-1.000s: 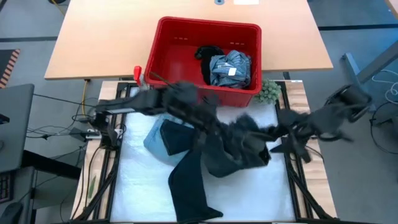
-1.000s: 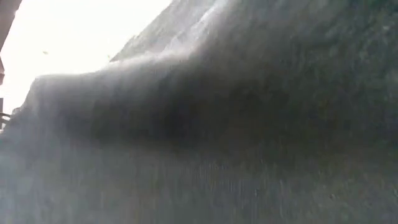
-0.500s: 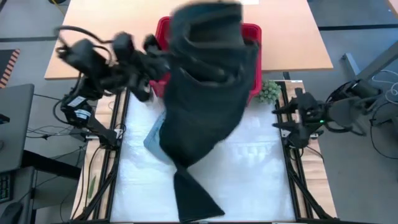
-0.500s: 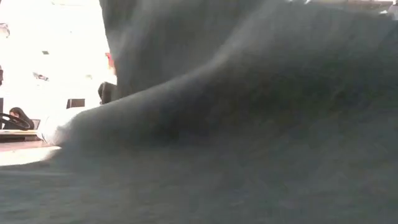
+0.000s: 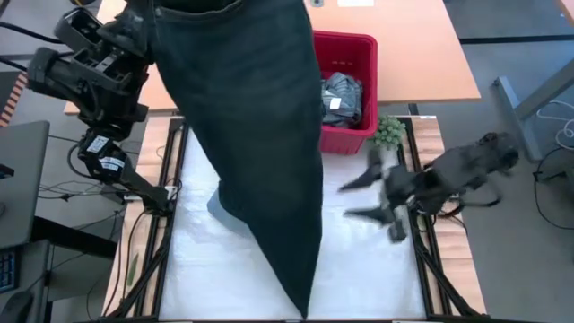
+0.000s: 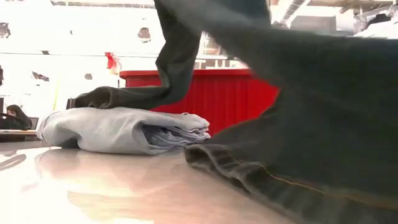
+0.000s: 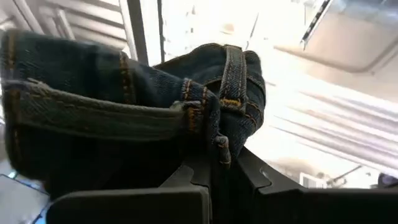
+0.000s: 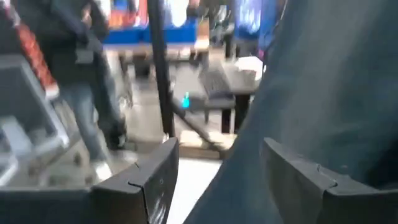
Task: Fold laundry
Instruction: Fold the black pants from the red laundry bin
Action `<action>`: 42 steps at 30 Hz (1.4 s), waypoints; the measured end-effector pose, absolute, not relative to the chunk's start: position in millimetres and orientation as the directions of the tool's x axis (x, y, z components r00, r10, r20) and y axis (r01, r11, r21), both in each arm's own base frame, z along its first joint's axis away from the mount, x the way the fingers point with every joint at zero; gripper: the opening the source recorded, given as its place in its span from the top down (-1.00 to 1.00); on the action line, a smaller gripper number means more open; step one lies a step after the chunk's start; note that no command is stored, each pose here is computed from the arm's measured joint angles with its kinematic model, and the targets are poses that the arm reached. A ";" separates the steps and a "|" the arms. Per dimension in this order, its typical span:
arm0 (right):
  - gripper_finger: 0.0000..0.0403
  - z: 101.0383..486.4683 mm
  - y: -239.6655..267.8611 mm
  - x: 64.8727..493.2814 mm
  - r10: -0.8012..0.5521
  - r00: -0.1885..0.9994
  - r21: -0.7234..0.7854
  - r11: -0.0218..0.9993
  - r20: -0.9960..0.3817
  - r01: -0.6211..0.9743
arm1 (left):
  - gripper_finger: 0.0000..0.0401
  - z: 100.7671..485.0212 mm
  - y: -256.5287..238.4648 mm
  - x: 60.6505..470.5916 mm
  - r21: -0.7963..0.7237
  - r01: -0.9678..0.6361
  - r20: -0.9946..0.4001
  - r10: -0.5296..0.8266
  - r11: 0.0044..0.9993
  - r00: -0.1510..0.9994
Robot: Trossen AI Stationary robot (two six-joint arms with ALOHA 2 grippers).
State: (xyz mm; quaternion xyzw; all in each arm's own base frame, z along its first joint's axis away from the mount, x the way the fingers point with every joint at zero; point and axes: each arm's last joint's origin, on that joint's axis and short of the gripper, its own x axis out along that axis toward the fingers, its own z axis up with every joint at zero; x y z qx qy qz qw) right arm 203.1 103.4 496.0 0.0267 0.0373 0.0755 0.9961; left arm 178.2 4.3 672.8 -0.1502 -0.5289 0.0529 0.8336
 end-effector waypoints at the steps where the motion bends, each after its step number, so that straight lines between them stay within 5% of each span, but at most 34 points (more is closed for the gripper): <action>1: -0.24 490.5 106.3 210.3 0.158 0.983 0.036 0.987 -0.099 -0.155 | 0.97 672.9 4.4 178.6 -0.311 0.085 0.870 0.248 0.947 0.426; 8: -0.23 505.1 67.8 198.4 -0.246 0.967 -0.082 0.967 -0.070 0.240 | 0.97 679.1 4.7 162.2 -0.332 0.272 0.923 0.251 0.903 0.293; 14: -0.18 516.0 14.6 197.6 -0.475 0.880 -0.019 0.880 -0.008 0.475 | 0.97 678.2 -4.6 163.2 -0.282 0.344 0.912 0.139 0.896 0.386; 18: 0.07 496.6 -28.6 234.1 -0.456 0.885 0.024 0.888 -0.093 0.460 | 0.97 674.9 -16.8 171.3 -0.294 0.411 0.889 0.089 0.863 0.449; 21: 0.45 473.1 -63.5 266.5 -0.463 0.866 0.051 0.876 -0.186 0.479 | 0.97 674.4 -26.9 174.9 -0.284 0.478 0.901 0.062 0.831 0.429; 24: 0.87 458.6 -89.1 297.4 -0.321 0.931 0.162 0.923 -0.174 0.349 | 0.97 674.5 -36.1 174.8 -0.261 0.498 0.913 0.043 0.827 0.406; 28: 0.89 439.9 -76.8 350.3 -0.064 0.995 0.301 0.950 -0.073 0.083 | 0.97 677.2 -42.0 165.6 -0.224 0.479 0.934 0.046 0.849 0.355; 33: 0.92 416.4 3.7 402.8 0.231 0.972 0.327 0.915 0.050 -0.235 | 0.96 681.8 -40.5 147.4 -0.220 0.433 0.950 0.091 0.874 0.299; 38: 0.92 425.4 62.8 427.9 0.437 0.876 0.254 0.840 0.206 -0.479 | 0.96 682.3 -40.5 145.7 -0.206 0.419 0.952 0.081 0.884 0.297; 42: 0.92 447.3 85.6 434.5 0.769 0.589 0.113 0.581 0.250 -0.806 | 0.96 681.0 -42.3 150.3 -0.198 0.421 0.947 0.062 0.885 0.314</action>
